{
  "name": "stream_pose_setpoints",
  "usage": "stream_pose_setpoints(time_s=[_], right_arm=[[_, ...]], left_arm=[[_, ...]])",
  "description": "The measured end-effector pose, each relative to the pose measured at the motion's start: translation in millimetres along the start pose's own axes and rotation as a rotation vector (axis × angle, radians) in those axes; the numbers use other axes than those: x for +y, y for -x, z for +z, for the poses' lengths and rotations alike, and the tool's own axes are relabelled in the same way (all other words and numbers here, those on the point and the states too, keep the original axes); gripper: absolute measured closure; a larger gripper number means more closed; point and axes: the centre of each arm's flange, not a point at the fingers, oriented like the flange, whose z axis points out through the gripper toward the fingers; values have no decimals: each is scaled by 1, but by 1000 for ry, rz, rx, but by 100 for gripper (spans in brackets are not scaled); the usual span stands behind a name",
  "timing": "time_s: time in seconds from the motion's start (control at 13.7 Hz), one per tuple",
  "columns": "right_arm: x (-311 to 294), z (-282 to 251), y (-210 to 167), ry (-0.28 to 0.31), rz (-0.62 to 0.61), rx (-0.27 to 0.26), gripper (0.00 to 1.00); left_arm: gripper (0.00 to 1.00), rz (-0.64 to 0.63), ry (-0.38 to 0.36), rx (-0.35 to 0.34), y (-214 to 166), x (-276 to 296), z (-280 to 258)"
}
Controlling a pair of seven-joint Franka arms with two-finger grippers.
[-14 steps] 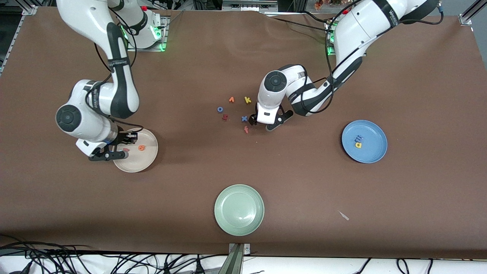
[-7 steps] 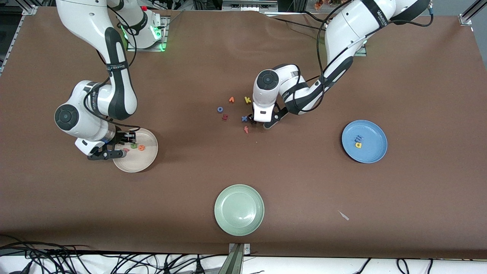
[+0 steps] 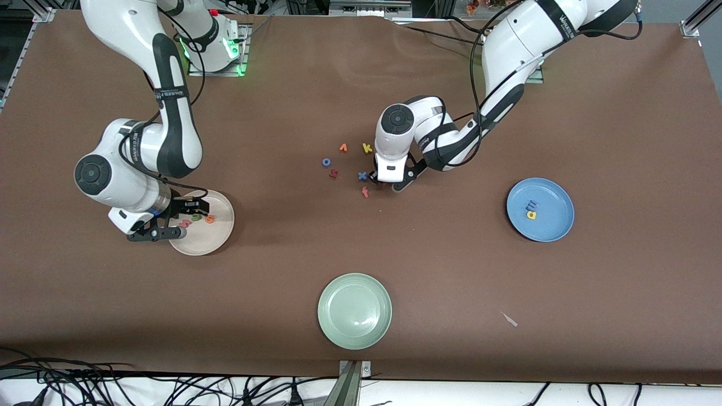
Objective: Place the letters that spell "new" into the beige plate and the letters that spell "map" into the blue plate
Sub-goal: 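Place the green n on the beige plate while the left gripper reaches teal, then grasp the teal letter with the left gripper while the right gripper retracts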
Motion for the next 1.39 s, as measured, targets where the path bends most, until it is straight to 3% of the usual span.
stream_pose_setpoints(time_s=[0.07,0.22,0.36,0.73,0.88,1.09,1.39], right_arm=[[-9,-20,-7,-12,21,-2,0],[-22,-65,-17,-18,45,-2,0],[-23,-118,-20,3,33,7,0],[1,-249,-2,16,51,24,0],[7,-267,3,15,58,26,0],[-2,-274,9,51,19,18,0],[0,-284,28,76,-1,9,0]], left_arm=[[55,-1,0,0,0,0,0],[59,-1,1,0,1,0,0],[71,-1,3,0,1,1,-1],[71,-9,-10,14,-11,4,-5],[71,14,-49,22,-25,7,-11],[71,118,-149,-34,-60,17,-42],[71,306,-262,-89,-138,11,-92]])
